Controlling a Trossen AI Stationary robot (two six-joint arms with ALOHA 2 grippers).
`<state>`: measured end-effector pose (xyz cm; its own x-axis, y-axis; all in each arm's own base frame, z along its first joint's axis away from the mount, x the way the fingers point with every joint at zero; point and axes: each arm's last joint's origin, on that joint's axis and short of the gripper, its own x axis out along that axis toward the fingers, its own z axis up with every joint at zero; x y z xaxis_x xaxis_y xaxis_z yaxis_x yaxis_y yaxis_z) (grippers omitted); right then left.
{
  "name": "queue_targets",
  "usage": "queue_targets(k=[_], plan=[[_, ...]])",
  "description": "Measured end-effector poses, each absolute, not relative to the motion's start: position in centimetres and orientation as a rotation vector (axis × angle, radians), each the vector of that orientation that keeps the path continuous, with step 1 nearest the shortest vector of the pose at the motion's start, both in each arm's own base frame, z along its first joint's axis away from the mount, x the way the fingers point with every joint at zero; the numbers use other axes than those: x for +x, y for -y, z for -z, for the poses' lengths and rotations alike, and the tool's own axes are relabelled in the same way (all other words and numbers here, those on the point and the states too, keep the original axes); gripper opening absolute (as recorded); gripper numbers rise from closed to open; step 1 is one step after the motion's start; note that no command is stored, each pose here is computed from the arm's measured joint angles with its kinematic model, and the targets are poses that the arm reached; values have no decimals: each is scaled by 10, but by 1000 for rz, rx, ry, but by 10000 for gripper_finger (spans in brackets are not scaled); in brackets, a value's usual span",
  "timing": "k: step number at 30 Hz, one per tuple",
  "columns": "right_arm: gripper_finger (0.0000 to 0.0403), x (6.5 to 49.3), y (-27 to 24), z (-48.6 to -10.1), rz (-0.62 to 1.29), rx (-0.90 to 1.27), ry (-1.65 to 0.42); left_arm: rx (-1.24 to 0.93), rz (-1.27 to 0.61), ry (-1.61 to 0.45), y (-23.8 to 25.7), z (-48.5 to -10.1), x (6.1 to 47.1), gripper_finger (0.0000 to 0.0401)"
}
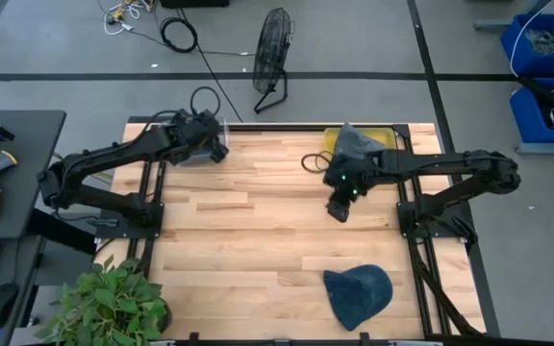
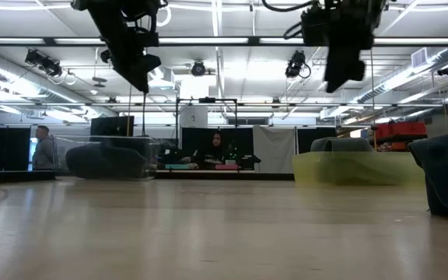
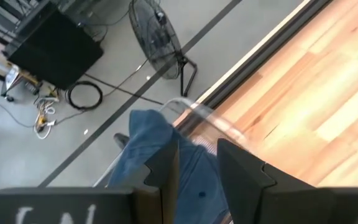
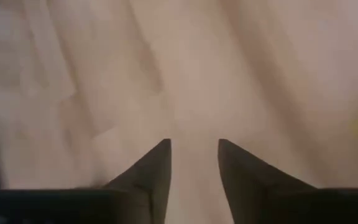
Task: Pick & Place hat
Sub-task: Put the blue cap into the transparent bin
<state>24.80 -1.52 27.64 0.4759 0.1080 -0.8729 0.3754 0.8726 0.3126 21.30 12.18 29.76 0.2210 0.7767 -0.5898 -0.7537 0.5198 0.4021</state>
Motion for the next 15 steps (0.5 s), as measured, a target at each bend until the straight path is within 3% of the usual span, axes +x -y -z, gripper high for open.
queue_targets(k=[7,15], plan=[[153,239,-40,-274,233,852,-1220,39,-1043,-829,-118,-298,215,112],[153,223,-112,-262,412,1095,-1397,39,-1043,-837,-118,-297,215,112]])
